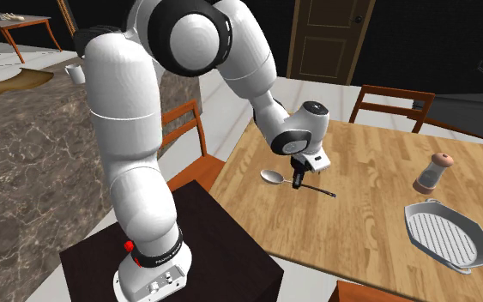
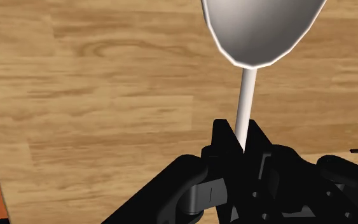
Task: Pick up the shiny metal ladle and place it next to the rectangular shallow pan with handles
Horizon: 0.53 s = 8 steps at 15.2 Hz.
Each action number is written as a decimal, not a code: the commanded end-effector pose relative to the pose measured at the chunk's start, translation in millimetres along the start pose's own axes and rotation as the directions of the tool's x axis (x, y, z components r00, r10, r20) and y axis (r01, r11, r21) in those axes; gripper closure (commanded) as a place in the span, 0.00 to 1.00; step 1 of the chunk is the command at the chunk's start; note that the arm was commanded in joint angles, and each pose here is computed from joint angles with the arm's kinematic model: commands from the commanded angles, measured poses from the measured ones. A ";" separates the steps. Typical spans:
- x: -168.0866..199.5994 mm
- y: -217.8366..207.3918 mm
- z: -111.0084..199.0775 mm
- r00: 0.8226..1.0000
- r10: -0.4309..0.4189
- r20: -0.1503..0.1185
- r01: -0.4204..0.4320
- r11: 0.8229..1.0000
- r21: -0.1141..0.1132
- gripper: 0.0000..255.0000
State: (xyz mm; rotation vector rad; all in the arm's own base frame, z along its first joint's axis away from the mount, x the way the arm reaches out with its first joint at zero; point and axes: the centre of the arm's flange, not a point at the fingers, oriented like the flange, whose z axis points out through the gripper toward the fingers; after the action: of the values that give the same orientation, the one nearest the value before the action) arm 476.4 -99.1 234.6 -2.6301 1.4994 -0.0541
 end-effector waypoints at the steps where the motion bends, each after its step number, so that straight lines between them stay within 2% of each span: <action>1: 23.1 -10.6 -0.3 1.000 0.000 0.001 0.000 1.000 -0.001 1.00; 8: 101.9 -58.7 3.2 1.000 0.000 0.001 0.000 1.000 -0.001 1.00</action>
State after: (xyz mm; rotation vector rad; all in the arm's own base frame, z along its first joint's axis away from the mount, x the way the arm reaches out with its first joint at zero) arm 566.7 -150.7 235.9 -2.6300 1.4996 -0.0539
